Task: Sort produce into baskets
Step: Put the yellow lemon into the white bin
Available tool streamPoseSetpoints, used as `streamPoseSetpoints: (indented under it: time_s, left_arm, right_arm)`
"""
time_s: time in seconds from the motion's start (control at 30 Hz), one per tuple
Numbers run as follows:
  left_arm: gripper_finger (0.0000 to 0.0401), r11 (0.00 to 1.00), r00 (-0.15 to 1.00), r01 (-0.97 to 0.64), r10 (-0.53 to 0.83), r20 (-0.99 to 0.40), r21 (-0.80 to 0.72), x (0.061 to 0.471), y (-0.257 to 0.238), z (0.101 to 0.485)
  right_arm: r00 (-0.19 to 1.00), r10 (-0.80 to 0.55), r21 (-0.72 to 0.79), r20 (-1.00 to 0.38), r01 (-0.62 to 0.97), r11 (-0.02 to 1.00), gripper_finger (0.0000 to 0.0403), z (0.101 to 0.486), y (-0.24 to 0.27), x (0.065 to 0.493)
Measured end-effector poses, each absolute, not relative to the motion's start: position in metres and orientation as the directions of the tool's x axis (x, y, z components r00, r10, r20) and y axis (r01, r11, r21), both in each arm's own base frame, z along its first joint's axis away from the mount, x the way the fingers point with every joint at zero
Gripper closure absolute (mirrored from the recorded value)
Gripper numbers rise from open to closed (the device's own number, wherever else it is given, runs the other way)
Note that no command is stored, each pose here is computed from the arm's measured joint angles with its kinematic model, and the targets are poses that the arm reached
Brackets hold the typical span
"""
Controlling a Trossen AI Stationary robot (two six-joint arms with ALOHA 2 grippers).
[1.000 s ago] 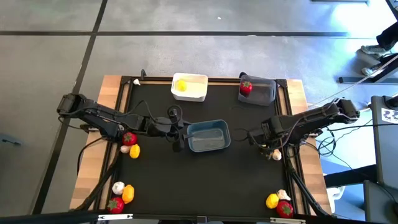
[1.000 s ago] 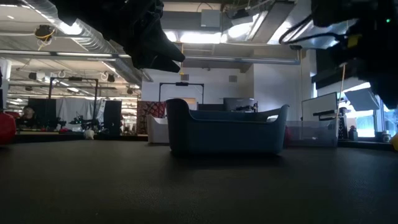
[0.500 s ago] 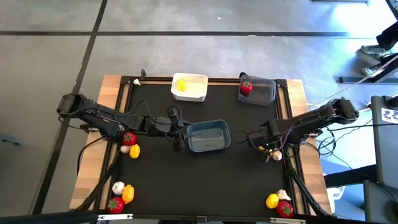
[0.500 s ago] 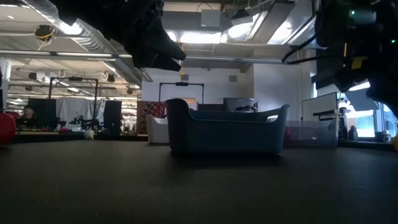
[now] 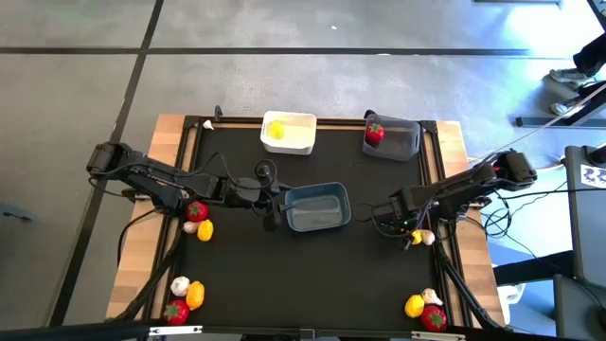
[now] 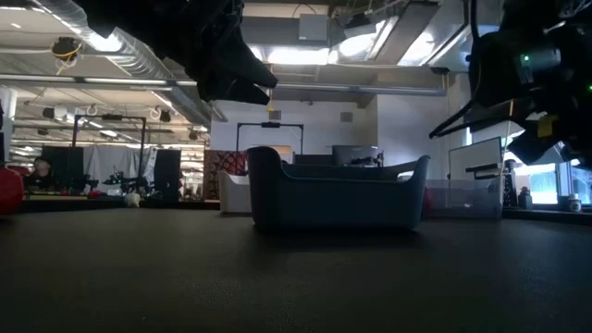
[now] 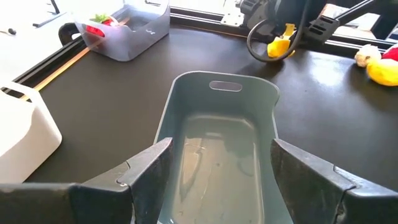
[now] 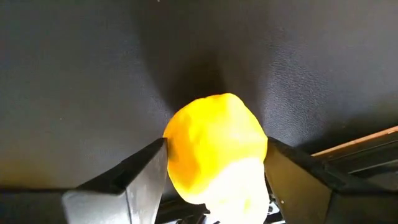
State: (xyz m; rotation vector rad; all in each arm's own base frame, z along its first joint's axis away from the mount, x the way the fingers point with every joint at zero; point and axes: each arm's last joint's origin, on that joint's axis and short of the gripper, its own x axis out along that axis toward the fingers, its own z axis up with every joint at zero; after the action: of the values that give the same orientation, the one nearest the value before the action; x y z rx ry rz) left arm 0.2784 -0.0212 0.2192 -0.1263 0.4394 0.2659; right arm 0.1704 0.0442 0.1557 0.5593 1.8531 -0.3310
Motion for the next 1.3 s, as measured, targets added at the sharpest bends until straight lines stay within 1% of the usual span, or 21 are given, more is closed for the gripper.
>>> streamPoseSetpoints:
  time_s: [0.13, 0.37, 0.43, 0.57, 0.77, 0.97, 1.2, 1.3]
  left_arm:
    - [0.0138, 0.958, 0.871, -0.281, 0.227, -0.436, -0.064, 0.278, -0.021, 0.219]
    - [0.0138, 0.958, 0.871, -0.281, 0.227, -0.435, -0.064, 0.278, -0.021, 0.219]
    - [0.0138, 0.958, 0.872, -0.281, 0.226, -0.434, -0.065, 0.278, -0.021, 0.219]
    - [0.0138, 0.961, 0.872, -0.273, 0.226, -0.433, -0.048, 0.278, -0.021, 0.219]
    - [0.0138, 0.963, 0.874, -0.267, 0.226, -0.430, -0.037, 0.279, -0.021, 0.220]
    - [0.0138, 0.963, 0.875, -0.267, 0.226, -0.429, -0.038, 0.279, -0.021, 0.220]
    - [0.0138, 0.963, 0.885, -0.266, 0.225, -0.408, -0.046, 0.280, -0.021, 0.222]
    - [0.0138, 0.963, 0.894, -0.265, 0.224, -0.387, -0.055, 0.281, -0.021, 0.224]
  right_arm:
    - [-0.278, 0.213, 0.037, -0.937, 0.528, 0.849, 0.0157, 0.155, 0.044, 0.171]
    - [-0.277, 0.213, 0.038, -0.937, 0.526, 0.850, 0.0230, 0.155, 0.044, 0.171]
    - [-0.276, 0.207, 0.039, -0.938, 0.510, 0.859, 0.0245, 0.155, 0.044, 0.171]
    - [-0.255, 0.163, 0.024, -0.953, 0.475, 0.880, 0.0253, 0.160, 0.043, 0.174]
    - [-0.125, 0.109, 0.045, -0.986, 0.428, 0.903, 0.0253, 0.185, 0.044, 0.189]
    - [0.039, -0.022, -0.006, -0.999, 0.365, 0.931, 0.0253, 0.216, 0.044, 0.208]
    - [0.265, -0.193, -0.106, -0.945, 0.311, 0.945, 0.0253, 0.250, 0.042, 0.232]
    - [0.366, -0.226, -0.123, -0.903, 0.283, 0.951, 0.0253, 0.261, 0.042, 0.242]
